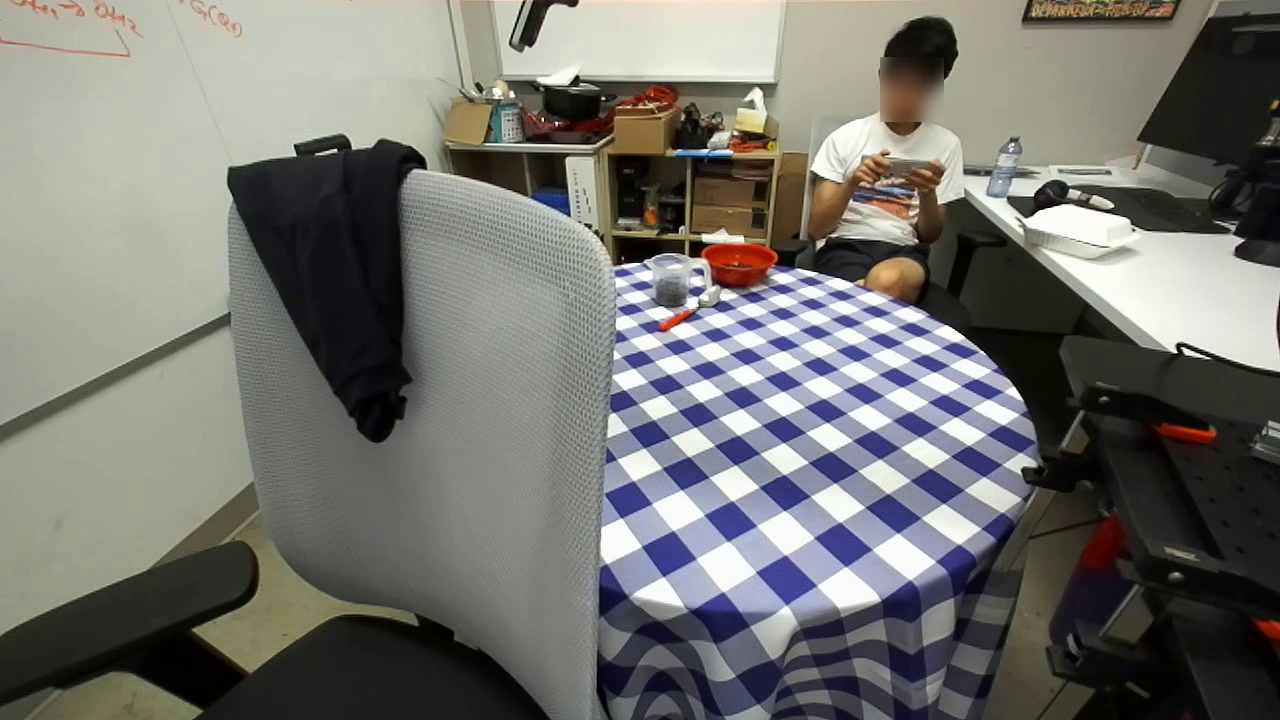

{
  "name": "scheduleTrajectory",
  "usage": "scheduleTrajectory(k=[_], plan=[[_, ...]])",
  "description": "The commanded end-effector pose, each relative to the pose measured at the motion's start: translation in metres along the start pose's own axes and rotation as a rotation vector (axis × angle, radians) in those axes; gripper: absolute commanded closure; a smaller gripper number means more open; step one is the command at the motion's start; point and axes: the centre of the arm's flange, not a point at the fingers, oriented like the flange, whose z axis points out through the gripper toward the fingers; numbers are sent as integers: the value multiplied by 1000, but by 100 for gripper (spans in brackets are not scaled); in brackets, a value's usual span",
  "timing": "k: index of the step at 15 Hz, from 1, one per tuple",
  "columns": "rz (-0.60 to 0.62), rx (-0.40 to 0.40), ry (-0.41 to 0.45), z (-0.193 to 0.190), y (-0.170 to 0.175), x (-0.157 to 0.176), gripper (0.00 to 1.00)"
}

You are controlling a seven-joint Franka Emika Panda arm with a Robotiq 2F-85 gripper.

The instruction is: Pick the cloth on the back rest of the chair and on the table

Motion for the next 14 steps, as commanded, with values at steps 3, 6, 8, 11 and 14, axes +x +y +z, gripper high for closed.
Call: scheduleTrajectory(k=[3, 6, 8, 11, 14], plan=[[-24, -31, 4, 50, -23, 1, 0], [-12, -38, 23, 68, -27, 14, 0], [-6, -41, 41, 79, -32, 24, 0], [0, -43, 54, 91, -40, 33, 0], [0, -43, 68, 100, -48, 37, 0]])
